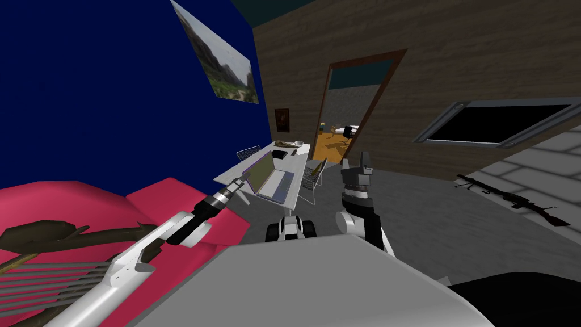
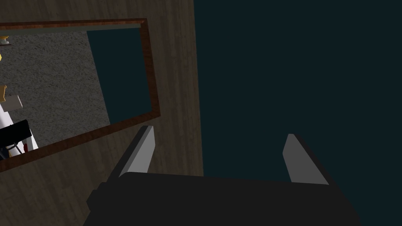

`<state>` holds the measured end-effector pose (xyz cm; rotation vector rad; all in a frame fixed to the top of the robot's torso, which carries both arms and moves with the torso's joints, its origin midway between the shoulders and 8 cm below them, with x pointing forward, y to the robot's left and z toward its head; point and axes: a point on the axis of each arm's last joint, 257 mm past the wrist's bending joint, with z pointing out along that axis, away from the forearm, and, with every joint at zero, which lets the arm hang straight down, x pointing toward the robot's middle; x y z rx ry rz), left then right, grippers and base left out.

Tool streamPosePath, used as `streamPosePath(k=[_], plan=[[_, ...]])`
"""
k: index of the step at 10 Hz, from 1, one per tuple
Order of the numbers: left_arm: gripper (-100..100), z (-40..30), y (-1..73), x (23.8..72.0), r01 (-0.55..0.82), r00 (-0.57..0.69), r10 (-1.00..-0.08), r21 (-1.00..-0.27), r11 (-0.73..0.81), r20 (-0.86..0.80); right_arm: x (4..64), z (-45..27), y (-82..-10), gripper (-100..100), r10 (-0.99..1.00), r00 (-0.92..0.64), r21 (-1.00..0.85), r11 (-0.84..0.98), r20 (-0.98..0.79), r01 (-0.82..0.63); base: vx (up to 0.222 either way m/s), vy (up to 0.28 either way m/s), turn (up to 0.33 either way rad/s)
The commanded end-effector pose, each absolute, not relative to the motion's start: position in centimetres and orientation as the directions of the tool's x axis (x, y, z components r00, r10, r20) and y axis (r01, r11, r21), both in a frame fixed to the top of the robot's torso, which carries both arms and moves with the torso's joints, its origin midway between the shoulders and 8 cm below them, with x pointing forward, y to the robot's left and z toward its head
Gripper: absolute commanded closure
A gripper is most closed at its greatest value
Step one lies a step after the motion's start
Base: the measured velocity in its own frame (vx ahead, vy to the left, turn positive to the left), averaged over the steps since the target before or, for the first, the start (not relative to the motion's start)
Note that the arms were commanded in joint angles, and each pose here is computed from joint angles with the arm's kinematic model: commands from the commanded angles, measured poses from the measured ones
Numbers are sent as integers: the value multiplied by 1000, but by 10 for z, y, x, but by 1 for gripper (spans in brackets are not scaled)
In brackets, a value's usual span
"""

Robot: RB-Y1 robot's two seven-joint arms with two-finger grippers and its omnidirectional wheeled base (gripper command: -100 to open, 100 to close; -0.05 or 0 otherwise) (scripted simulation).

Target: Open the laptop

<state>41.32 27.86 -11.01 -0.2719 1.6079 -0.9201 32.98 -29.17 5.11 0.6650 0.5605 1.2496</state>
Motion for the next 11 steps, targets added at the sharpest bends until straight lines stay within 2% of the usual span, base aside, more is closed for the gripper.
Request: streamPosePath(k=[1,3,4,5,11], plan=[[-100,-105,279,414,307,-269,-632,-686,660,-727,330,51,-292,0,973,230,724,177,-27,-667,0,-19,55],[-100,-105,278,414,307,-269,-631,-686,660,-727,330,51,-292,0,973,230,724,177,-27,-667,0,-5,14],[100,-105,278,414,307,-269,-632,-686,660,-727,330,51,-292,0,973,230,724,177,-27,-667,0,0,0],[100,-110,285,418,317,-241,-579,-627,712,-779,330,51,-292,0,973,230,724,177,-27,-667,-53,-53,-58],[100,-123,300,427,344,-159,-399,-429,835,-903,330,51,-292,0,973,230,724,177,-26,-667,-68,-112,-41]])
